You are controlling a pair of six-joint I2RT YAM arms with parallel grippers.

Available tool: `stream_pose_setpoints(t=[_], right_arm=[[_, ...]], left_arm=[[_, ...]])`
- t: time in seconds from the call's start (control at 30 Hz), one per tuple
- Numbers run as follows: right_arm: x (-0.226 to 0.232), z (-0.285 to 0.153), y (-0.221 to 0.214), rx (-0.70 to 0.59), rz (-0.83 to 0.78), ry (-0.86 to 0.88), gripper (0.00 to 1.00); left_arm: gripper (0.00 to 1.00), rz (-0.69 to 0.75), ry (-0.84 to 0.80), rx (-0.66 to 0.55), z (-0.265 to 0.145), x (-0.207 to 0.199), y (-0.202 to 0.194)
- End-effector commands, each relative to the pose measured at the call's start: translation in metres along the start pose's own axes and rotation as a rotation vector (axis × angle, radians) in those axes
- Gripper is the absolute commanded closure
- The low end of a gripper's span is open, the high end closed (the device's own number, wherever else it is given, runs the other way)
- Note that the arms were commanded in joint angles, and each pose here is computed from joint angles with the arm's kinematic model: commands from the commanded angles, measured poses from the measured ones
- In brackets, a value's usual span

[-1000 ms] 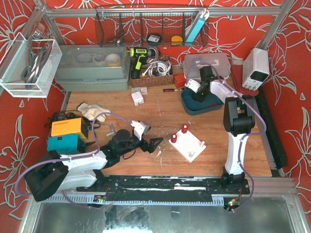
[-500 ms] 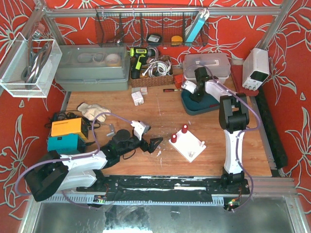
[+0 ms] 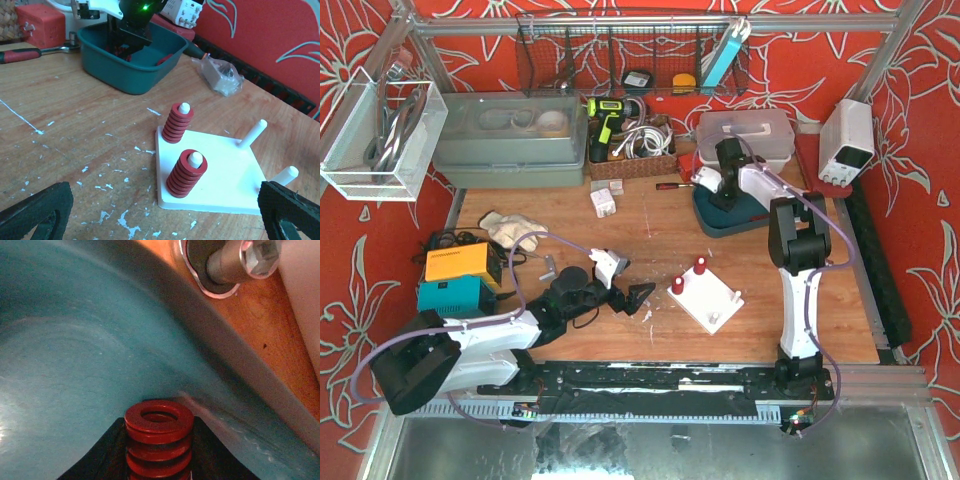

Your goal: Install the large spring

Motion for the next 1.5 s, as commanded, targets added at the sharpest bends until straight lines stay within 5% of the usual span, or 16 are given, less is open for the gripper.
stream_pose_setpoints(t=[0.0, 0.27, 0.5, 0.9, 1.13, 1.47], right_arm=[[0.002, -0.044, 0.016, -0.066, 0.067, -0.016, 0.99], [0.015, -0.104, 0.022, -0.253, 0.290, -0.034, 1.00], [0.037, -0.155, 0.011, -0.447, 0.665, 0.005, 1.00], [0.123, -0.217, -0.025, -0.719, 1.199, 0.300, 1.00], [0.169, -0.219, -0.047, -0.782, 1.350, 0.412, 1.00], [0.222, -0.226, -0.038, -0.851, 1.306, 0.486, 1.00]], left_arm=[[0.00, 0.009, 0.019, -0.036, 0.000, 0.000, 0.007], [0.02, -0.005, 0.056, -0.066, -0.003, 0.003, 0.008], [0.17, -0.024, 0.045, -0.090, -0.007, 0.002, 0.010], [0.31, -0.124, -0.090, -0.117, -0.005, -0.009, 0.011], [0.23, -0.152, -0.094, -0.122, -0.003, -0.009, 0.012], [0.14, -0.143, -0.115, -0.079, 0.005, -0.010, 0.009]])
Point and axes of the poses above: each gripper's point midway between its finger pads, its own z axis out along the fingers, its own x axis along the line the jaws close on, y = z × x, the point moved 8 cm from there along -z, back along the fingers, and after that the axes turned 9 degrees about z, right-handed, at the moved point
